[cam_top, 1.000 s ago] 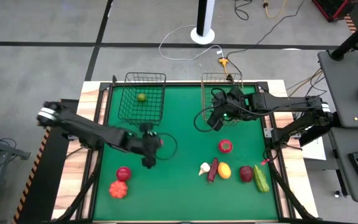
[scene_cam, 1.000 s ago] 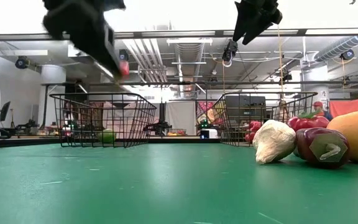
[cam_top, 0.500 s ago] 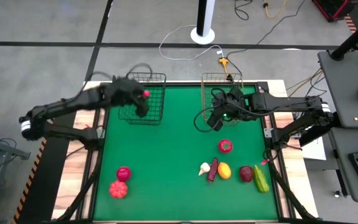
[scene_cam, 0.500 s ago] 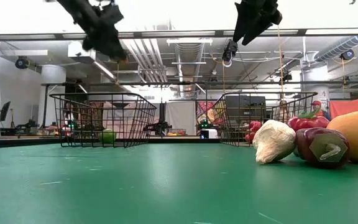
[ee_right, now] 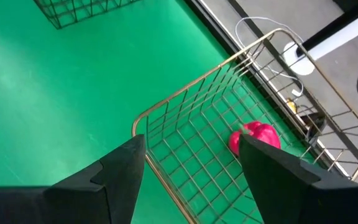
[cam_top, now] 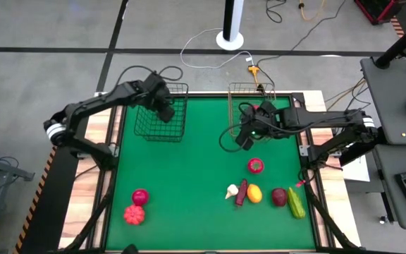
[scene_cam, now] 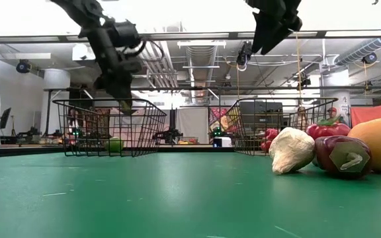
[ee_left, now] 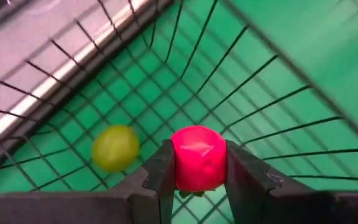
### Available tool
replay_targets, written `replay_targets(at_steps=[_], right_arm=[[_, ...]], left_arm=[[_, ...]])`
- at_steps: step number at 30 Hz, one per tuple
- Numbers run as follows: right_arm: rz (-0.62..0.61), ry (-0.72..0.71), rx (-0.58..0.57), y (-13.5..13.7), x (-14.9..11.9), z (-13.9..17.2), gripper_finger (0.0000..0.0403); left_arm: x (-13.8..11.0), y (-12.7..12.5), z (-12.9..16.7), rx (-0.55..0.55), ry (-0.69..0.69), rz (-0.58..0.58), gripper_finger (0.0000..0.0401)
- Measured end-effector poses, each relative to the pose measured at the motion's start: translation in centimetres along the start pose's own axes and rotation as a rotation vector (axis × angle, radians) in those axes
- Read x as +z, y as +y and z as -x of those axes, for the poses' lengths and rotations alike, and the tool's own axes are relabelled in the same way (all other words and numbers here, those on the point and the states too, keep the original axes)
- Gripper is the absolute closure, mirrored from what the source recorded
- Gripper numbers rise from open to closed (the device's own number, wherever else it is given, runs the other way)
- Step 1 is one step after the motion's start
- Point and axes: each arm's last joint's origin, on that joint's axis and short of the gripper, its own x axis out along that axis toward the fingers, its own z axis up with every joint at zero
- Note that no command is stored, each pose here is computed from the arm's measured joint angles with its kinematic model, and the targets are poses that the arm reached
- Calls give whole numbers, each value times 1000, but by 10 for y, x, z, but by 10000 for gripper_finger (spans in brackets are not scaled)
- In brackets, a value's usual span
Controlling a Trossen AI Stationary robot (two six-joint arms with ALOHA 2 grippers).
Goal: Sort produce into baskets
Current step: Put the persimmon into the black wire basket, then put the garlic into the gold wire basket
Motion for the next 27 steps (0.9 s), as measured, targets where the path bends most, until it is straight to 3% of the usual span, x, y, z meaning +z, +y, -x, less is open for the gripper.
replay_targets(at_steps=[6,14,27], right_arm=[[-9,9,-4,0,-2,-2,154],[-11,9,-4,0,-2,-2,154],[-10,13,6,0,-2,-2,154]], left_arm=[[-3,0,-19,12,90,2,305],[-3,2,-23,121,94,16,267],[-3,-3,-21,117,88,1,215]])
